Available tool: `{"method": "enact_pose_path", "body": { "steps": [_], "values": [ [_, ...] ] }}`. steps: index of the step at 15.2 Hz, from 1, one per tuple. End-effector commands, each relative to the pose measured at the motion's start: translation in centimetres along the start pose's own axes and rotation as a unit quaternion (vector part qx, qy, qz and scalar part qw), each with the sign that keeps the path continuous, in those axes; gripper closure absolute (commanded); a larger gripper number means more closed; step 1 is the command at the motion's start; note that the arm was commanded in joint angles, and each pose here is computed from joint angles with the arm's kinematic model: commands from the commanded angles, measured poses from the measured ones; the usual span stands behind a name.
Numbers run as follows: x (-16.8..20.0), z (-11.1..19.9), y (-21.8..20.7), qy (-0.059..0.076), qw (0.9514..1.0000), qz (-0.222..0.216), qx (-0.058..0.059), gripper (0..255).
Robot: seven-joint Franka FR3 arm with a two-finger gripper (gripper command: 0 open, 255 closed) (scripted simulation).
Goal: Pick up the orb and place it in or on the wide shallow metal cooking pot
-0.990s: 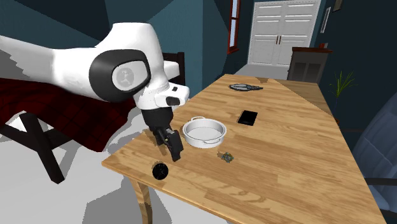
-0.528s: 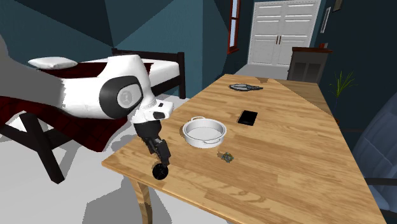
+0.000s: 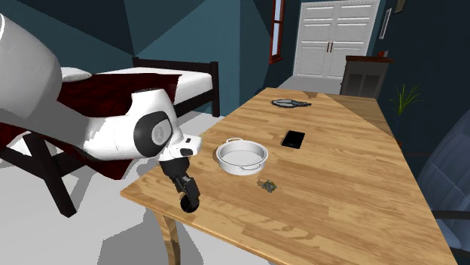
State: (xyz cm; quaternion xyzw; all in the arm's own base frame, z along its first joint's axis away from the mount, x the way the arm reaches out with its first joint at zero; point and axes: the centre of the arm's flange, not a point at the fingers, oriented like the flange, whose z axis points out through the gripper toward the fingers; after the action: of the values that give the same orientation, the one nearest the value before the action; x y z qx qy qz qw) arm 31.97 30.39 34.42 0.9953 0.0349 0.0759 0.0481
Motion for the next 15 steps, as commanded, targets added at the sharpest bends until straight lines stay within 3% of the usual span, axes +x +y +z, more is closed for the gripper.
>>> {"method": "enact_pose_path", "body": {
  "steps": [1, 10, 11, 15],
  "values": [
    [-0.13, 1.08, -0.21, 0.000, 1.0000, 0.000, 0.000, 0],
    [-0.13, 1.91, -0.21, 0.000, 1.0000, 0.000, 0.000, 0],
    [-0.13, 1.91, -0.21, 0.000, 1.0000, 0.000, 0.000, 255],
    [-0.13, 1.91, -0.21, 0.000, 1.0000, 0.000, 0.000, 255]
  ]
}}
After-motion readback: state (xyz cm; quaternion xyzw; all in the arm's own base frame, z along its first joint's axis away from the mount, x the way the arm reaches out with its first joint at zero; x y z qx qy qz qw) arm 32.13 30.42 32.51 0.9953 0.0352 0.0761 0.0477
